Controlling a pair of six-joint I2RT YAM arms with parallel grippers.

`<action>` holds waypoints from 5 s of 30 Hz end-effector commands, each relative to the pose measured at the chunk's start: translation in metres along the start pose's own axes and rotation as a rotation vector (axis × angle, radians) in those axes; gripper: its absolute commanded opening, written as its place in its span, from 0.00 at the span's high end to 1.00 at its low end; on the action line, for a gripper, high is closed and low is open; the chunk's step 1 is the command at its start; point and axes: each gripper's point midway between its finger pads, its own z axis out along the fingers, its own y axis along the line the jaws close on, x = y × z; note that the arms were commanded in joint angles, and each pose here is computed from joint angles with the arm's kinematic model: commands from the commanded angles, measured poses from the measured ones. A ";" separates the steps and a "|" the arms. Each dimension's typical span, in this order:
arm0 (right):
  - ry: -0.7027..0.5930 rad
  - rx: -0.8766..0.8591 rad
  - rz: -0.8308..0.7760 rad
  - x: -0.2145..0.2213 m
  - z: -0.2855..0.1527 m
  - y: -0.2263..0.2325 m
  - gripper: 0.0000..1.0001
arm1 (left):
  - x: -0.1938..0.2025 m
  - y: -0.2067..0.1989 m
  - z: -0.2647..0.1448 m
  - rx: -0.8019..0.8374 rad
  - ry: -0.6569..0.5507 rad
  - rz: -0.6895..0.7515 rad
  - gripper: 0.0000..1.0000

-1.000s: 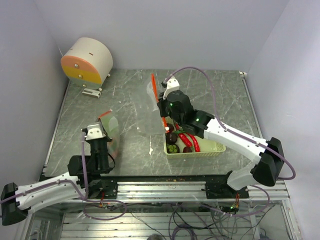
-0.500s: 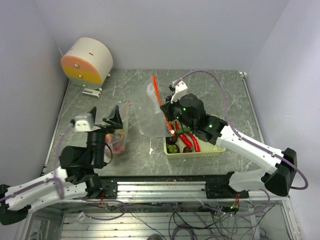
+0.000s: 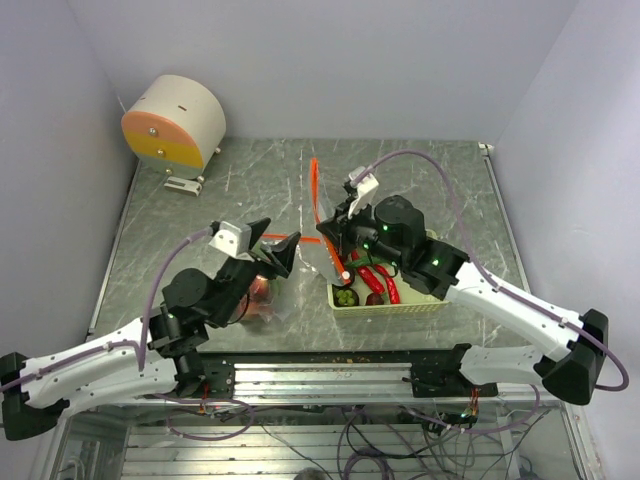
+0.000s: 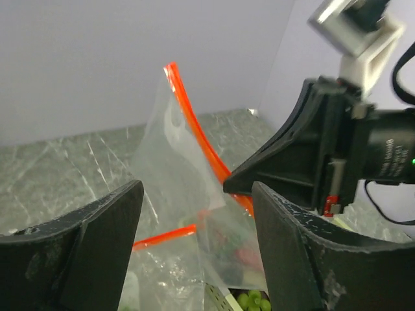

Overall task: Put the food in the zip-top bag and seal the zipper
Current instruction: Place the zipper food storage bag at the center of the board, then open the zipper of the food storage bag.

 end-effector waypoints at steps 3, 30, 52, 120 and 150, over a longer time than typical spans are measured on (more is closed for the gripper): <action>-0.069 -0.150 -0.019 -0.016 -0.017 0.025 1.00 | 0.000 -0.005 0.010 -0.031 -0.058 -0.187 0.24; -0.018 -0.238 -0.074 0.006 -0.021 0.045 1.00 | 0.058 0.025 0.049 -0.205 -0.025 -0.320 0.64; -0.035 -0.055 0.062 -0.008 -0.004 0.024 0.23 | 0.070 0.023 0.034 -0.042 -0.007 -0.309 0.93; -0.040 0.065 0.082 -0.012 0.013 0.016 1.00 | 0.121 0.004 0.030 0.042 0.177 -0.321 0.57; -0.205 0.243 0.128 -0.020 -0.018 -0.025 1.00 | -0.073 0.092 -0.024 -0.368 0.032 0.004 0.93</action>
